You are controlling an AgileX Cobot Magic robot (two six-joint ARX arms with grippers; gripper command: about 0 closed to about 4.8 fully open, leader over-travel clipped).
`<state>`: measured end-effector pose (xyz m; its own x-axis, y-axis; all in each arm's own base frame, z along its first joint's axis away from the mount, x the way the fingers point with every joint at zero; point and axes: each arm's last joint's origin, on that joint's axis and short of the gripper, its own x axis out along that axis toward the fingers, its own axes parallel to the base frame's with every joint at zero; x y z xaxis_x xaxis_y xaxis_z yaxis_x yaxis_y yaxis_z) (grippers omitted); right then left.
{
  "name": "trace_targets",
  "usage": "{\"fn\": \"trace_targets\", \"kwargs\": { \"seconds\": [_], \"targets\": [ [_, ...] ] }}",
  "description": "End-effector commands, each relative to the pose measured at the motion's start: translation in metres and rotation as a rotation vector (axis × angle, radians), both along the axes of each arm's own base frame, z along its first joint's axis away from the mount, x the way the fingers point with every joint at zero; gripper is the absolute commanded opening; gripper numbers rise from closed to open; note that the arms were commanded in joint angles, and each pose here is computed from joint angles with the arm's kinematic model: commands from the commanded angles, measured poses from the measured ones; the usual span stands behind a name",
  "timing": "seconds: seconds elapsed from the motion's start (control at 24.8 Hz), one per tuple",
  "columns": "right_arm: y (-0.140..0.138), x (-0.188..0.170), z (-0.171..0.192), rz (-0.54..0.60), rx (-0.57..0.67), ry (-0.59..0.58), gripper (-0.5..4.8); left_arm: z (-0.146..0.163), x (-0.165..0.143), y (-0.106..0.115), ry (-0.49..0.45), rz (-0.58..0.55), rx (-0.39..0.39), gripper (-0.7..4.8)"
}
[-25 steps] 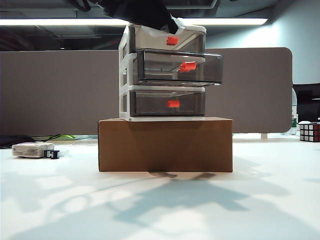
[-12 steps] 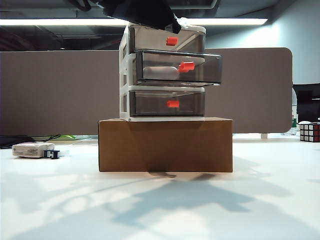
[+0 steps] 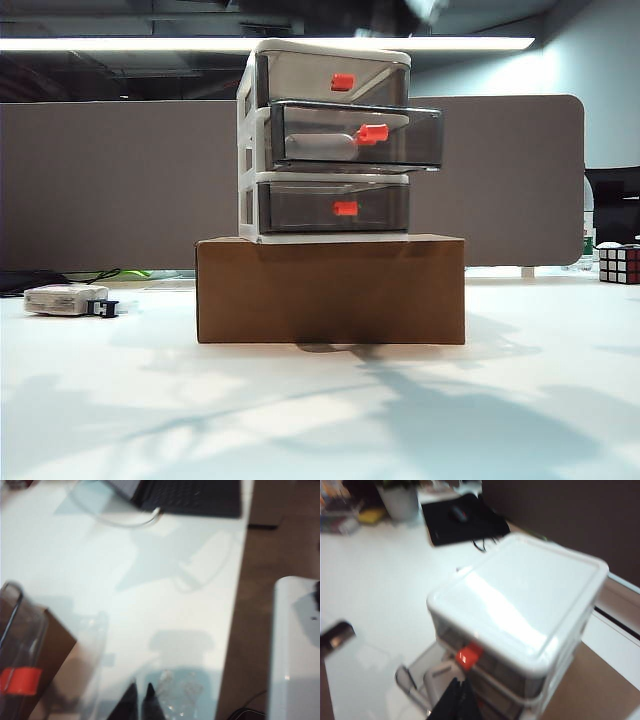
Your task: Open the second layer of the drawer on the table, pick up the earphone case on the table and put it in, and finally close the drawer.
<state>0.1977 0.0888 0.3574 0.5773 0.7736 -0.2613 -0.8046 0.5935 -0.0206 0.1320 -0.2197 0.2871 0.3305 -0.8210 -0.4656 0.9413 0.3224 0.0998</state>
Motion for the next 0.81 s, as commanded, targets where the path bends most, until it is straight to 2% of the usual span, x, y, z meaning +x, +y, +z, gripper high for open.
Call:
{"fn": "trace_targets", "kwargs": {
  "seconds": [0.04,0.28,0.48,0.6,0.81],
  "targets": [
    [0.011,0.022,0.012,0.027,0.054,-0.016,-0.05,-0.007,0.006,-0.002,-0.025,0.101,0.041,-0.06],
    [0.047,0.074,0.027,0.14,0.069,0.003,-0.05,-0.016,0.022,0.003,-0.041,0.181,0.082,-0.06],
    [0.066,0.106,0.008,0.166,0.049,0.072,-0.05,-0.016,0.039,0.013,-0.048,0.246,0.065,-0.06],
    [0.067,0.11,-0.005,0.153,0.002,0.12,-0.05,-0.019,0.05,0.013,-0.062,0.284,0.052,-0.06],
    [0.066,0.11,-0.01,0.12,-0.059,0.127,-0.05,-0.025,0.062,0.009,-0.117,0.378,0.053,-0.06]
  ]
}}
